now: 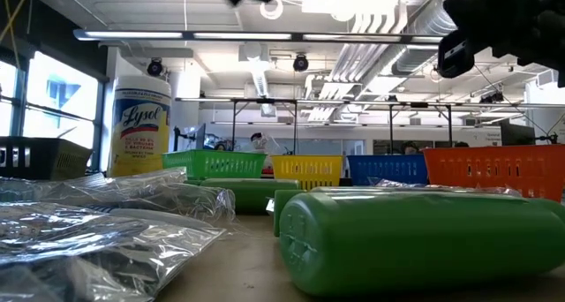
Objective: Pick & Place Travel size toiletries
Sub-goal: Put the shampoo bottle into the yellow bin
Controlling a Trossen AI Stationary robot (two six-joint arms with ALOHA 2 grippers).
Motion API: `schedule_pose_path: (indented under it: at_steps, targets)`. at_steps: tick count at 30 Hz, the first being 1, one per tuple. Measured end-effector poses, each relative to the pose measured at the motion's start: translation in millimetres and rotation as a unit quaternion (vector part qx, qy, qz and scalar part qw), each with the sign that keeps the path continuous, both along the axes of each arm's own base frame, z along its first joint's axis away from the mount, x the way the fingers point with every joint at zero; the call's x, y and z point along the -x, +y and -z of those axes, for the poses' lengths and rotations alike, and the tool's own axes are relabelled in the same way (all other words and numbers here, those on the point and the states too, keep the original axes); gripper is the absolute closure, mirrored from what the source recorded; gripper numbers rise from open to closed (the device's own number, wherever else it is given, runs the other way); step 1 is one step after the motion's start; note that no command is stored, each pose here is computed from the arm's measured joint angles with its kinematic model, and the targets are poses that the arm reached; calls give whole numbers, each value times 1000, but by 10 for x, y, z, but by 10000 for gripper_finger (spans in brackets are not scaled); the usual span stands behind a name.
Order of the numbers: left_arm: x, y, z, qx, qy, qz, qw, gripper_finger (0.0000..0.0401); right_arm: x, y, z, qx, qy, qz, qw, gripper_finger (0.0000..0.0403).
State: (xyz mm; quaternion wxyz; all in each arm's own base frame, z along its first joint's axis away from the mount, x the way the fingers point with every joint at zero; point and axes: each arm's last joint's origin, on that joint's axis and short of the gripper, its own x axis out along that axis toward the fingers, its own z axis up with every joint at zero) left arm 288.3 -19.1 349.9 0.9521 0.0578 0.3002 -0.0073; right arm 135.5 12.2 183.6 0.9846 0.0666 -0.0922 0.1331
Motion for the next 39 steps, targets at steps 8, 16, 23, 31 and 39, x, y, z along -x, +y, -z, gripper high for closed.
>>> schedule_pose_path:
  at_steps: [8,16,23,31,39]
  targets:
    - [1134,60,752,62,-173,-89,979,400,-29,-26,38,4,15,49,999,399]
    - [1485,54,1236,97,-255,-74,959,401,-43,-38,61,4,24,70,997,399]
    - [1509,57,1508,82,-237,-71,965,401,-51,-43,72,13,28,82,996,399]
    - [1532,51,1554,59,-261,-37,963,401,-73,-42,110,24,41,83,995,399]
    - [1532,48,1565,58,-255,-32,965,401,-86,-41,126,24,47,83,995,399]
